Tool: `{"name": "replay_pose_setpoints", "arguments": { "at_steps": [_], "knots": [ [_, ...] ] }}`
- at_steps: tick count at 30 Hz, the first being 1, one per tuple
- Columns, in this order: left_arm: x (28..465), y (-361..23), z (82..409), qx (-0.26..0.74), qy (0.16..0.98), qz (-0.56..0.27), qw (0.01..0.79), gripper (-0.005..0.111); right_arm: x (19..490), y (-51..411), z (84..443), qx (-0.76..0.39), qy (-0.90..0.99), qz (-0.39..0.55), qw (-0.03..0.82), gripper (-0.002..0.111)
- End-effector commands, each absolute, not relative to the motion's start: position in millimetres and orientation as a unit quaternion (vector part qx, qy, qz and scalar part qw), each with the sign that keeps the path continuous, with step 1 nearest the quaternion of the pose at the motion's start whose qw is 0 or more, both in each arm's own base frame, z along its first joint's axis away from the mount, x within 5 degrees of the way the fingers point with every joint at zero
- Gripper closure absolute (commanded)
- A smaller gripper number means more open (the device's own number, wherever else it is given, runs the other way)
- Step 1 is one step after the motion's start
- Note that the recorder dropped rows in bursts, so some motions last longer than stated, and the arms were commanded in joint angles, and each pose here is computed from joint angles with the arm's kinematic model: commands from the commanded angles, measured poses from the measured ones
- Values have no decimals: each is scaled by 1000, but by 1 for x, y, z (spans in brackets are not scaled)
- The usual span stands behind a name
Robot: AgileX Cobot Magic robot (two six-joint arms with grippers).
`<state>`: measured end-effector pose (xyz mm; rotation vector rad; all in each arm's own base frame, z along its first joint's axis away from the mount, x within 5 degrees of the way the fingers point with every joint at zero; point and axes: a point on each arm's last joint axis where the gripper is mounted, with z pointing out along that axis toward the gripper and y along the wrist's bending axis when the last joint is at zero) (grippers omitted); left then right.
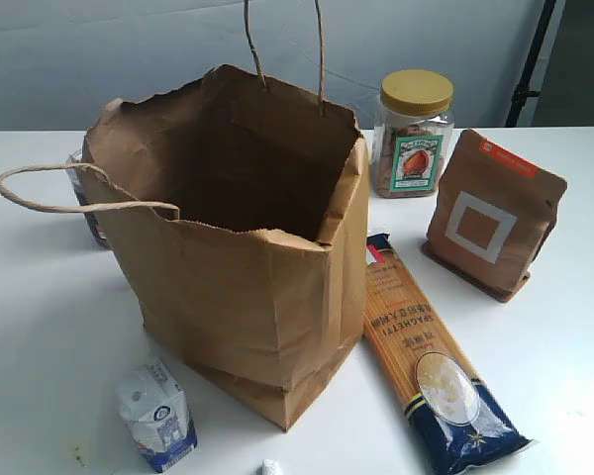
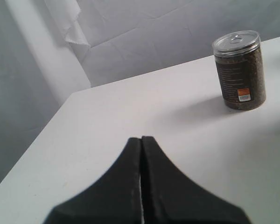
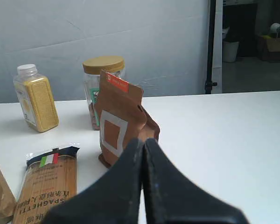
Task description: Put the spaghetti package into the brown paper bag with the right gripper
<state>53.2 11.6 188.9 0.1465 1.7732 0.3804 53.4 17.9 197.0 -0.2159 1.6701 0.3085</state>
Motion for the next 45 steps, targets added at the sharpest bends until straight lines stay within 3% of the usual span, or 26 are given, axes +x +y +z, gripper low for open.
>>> {"name": "replay_pose_setpoints", "arguments": {
  "at_steps": [1, 5, 9, 14, 21, 30, 32, 33, 34, 35, 37, 45],
  "knots": [
    [54, 11, 188, 62, 769, 161, 615, 107, 53, 18, 197, -93, 732, 140, 660, 108],
    [54, 11, 188, 62, 769, 161, 615, 107, 53, 19, 203, -72, 712, 170, 677, 108],
    [54, 11, 188, 62, 769, 161, 615, 107, 53, 18, 217, 35, 658, 286, 696, 108],
    [54, 11, 188, 62, 769, 161, 615, 107, 51, 19, 230, 16, 662, 274, 698, 108],
    [54, 11, 188, 62, 769, 161, 615, 107, 80, 32, 245, -12, 777, 225, 587, 108],
    [54, 11, 188, 62, 769, 161, 615, 107, 160, 78, 239, -144, 911, 138, 360, 108],
    [54, 11, 188, 62, 769, 161, 615, 107, 184, 107, 229, -194, 924, 128, 305, 99],
    [54, 11, 188, 62, 769, 161, 615, 107, 198, 128, 221, -221, 929, 124, 269, 83],
    [54, 11, 188, 62, 769, 161, 615, 107, 202, 137, 217, -231, 931, 121, 255, 75],
    [54, 11, 188, 62, 769, 161, 615, 107, 214, 155, 206, -248, 937, 113, 217, 54],
    [54, 11, 188, 62, 769, 161, 615, 107, 228, 174, 187, -257, 945, 103, 175, 33],
    [54, 11, 188, 62, 769, 161, 615, 107, 249, 221, 142, -301, 943, 81, 113, 28]
  ]
}}
